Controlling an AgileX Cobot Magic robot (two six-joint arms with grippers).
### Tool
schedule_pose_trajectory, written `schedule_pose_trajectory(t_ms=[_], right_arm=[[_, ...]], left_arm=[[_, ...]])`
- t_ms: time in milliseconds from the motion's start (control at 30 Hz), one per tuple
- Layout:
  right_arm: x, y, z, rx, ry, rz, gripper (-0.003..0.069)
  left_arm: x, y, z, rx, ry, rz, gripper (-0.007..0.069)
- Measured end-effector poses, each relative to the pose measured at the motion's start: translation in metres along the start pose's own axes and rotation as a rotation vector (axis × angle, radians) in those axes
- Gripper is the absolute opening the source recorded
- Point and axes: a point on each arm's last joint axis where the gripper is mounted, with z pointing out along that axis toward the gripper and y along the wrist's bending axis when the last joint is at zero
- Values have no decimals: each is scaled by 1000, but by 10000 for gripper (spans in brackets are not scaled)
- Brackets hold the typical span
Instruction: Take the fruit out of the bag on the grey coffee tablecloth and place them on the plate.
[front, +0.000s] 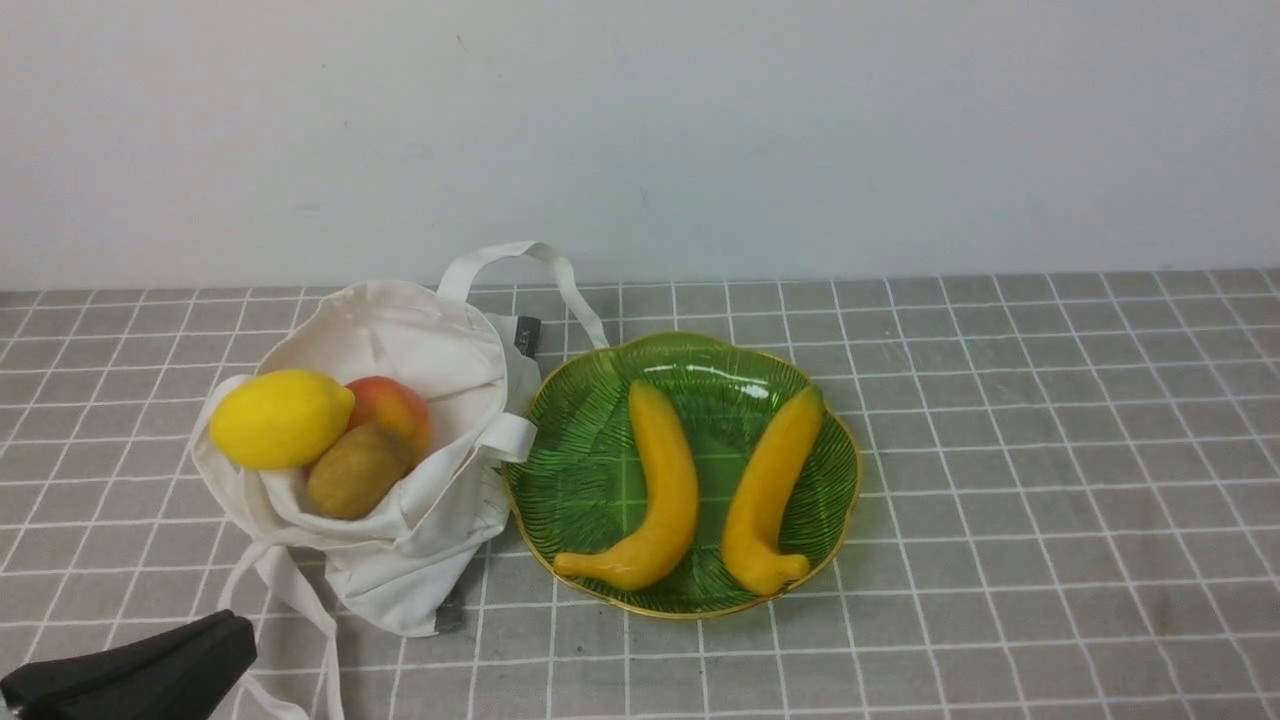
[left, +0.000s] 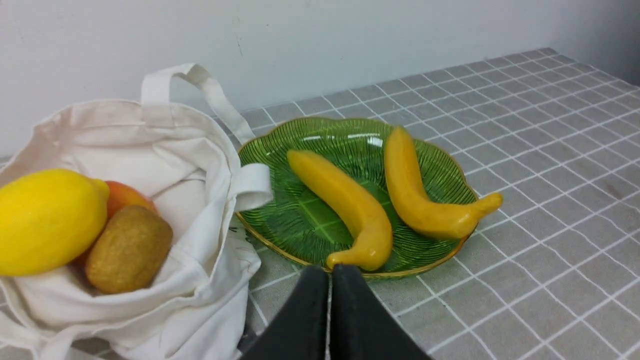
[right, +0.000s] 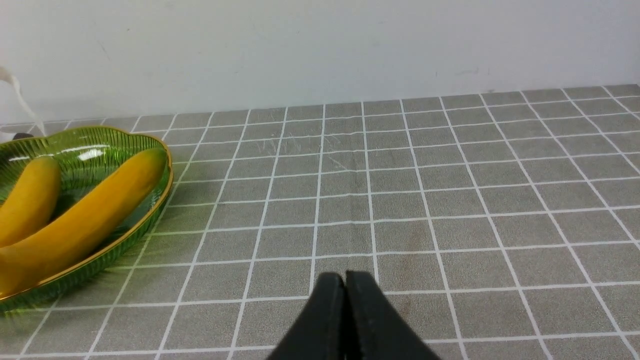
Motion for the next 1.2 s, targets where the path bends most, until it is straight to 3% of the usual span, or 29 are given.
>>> schedule_pose_trajectory(t_ms=[867,967,1200], right_arm=[[0,0,0,0,0,0,-14],[0,0,0,0,0,0,-14],[0,0,0,0,0,0,-14]], left_arm=[[14,3,-1,-17,6,36,-8],[28,8,-4,-70,-4,34,-8],[61,26,-14,-347,-68,74,-8]])
